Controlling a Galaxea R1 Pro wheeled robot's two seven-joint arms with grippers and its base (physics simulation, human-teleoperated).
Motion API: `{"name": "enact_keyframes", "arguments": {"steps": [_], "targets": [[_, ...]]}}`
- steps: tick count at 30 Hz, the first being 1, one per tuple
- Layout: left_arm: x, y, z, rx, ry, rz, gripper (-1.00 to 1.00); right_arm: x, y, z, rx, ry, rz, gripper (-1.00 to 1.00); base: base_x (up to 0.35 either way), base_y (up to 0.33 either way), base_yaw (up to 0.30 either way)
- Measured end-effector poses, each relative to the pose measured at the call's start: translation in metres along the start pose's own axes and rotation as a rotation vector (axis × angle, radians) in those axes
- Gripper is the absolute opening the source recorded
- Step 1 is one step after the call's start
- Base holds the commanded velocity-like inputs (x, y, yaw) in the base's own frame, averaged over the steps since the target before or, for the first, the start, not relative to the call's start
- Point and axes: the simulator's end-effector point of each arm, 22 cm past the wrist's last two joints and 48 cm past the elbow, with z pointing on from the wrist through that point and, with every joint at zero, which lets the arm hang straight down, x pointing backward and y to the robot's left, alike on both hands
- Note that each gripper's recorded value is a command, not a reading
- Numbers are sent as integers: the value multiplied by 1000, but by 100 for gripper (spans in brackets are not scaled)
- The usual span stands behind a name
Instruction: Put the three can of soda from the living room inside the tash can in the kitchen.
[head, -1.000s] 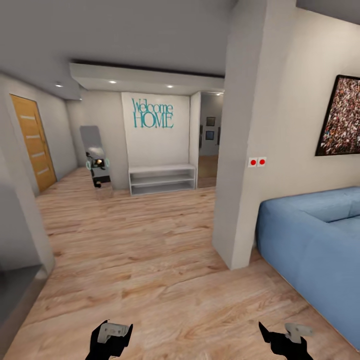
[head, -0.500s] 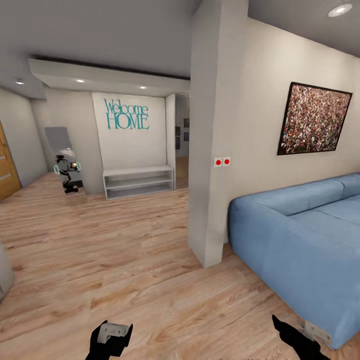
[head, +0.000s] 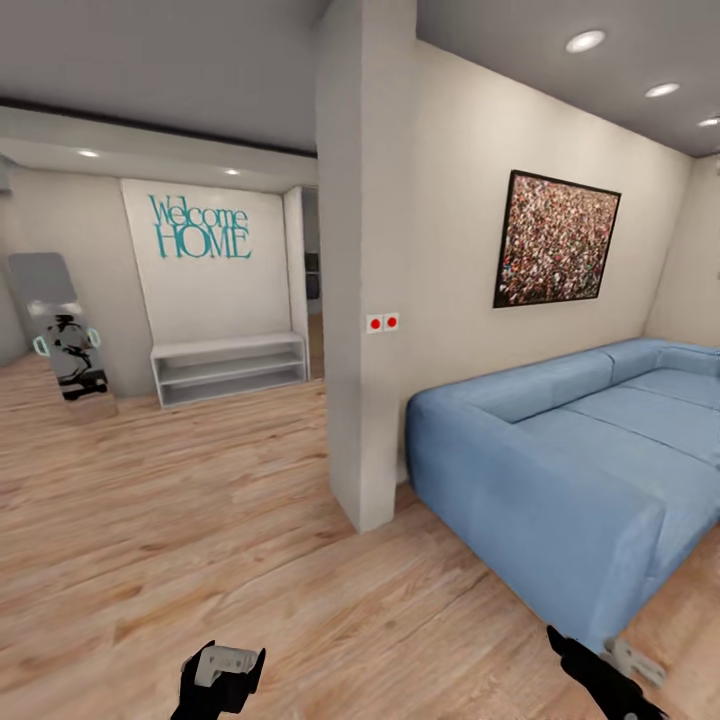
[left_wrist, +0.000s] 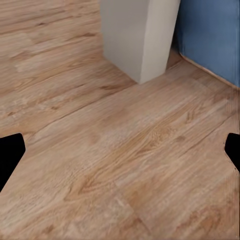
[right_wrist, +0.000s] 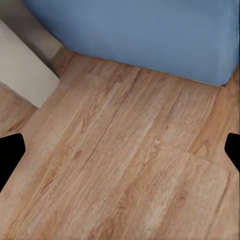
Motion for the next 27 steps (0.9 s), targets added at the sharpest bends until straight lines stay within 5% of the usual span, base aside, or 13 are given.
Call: {"name": "enact_keyframes", "arguments": {"steps": [27], "targets": [[14,1,1,-1,29,-5,100,18,-12,5,-25,22,-10,100,0,-23,-110]]}}
